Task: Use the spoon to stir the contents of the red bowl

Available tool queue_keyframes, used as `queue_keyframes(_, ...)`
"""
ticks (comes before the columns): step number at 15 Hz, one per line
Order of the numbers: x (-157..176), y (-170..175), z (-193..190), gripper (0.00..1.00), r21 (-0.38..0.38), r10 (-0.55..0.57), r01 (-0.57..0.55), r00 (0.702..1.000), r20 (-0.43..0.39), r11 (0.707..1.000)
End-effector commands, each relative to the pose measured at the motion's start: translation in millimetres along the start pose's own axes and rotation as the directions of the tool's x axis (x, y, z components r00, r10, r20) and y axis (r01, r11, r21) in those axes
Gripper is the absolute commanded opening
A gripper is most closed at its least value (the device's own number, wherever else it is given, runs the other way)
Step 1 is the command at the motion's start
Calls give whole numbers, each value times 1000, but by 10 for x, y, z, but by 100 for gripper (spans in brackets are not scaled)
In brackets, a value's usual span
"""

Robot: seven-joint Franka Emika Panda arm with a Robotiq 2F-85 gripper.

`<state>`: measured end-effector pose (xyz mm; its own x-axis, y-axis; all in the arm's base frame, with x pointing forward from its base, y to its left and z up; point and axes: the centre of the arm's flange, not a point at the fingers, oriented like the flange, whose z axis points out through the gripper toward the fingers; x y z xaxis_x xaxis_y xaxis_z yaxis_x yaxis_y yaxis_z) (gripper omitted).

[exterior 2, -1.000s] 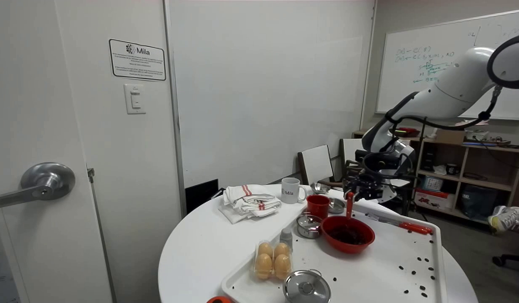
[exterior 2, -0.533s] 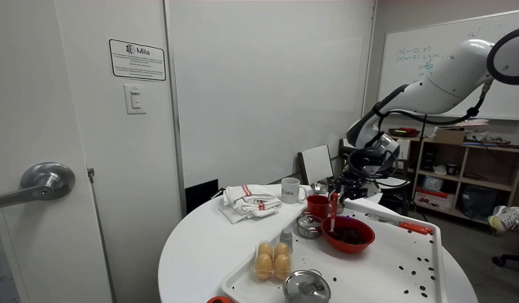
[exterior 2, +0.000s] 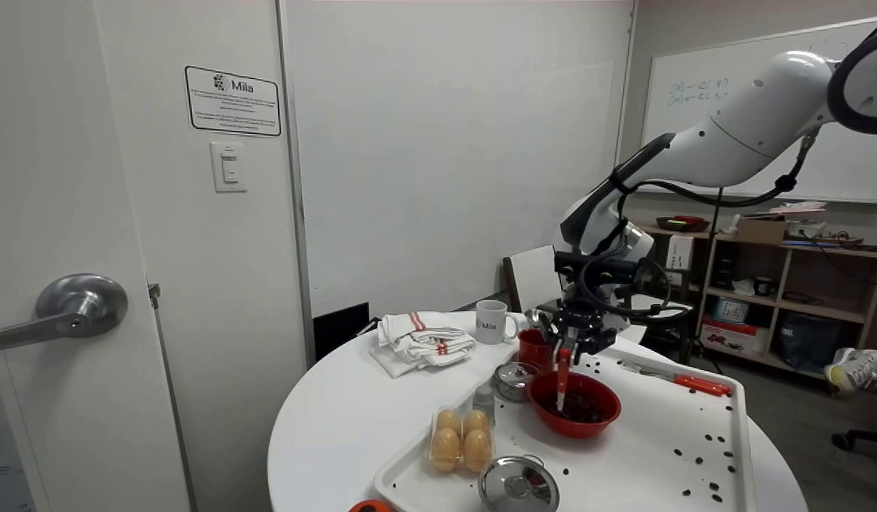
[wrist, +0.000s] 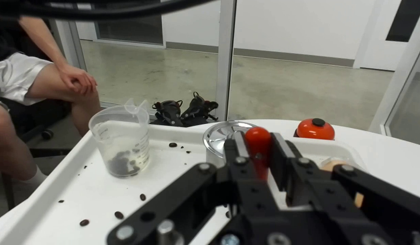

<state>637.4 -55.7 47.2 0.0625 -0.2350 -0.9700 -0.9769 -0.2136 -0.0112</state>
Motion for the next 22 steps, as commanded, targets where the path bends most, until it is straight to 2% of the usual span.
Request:
queue_keyframes(1, -43, 305, -72, 9, -21, -17, 18, 1000, 3, 1000)
queue_keyframes(7, -73, 919, -413, 9, 83, -99, 98, 995, 0, 992)
queue_keyframes(12, -295, 1244, -639, 9, 146, -144, 149, 989, -41, 978)
queue_keyframes(16, -466, 1251, -696, 9, 163, -160, 166, 986, -50, 972)
queue_keyframes(22, -576, 1058, -705, 9, 151, -151, 157, 987, -49, 976)
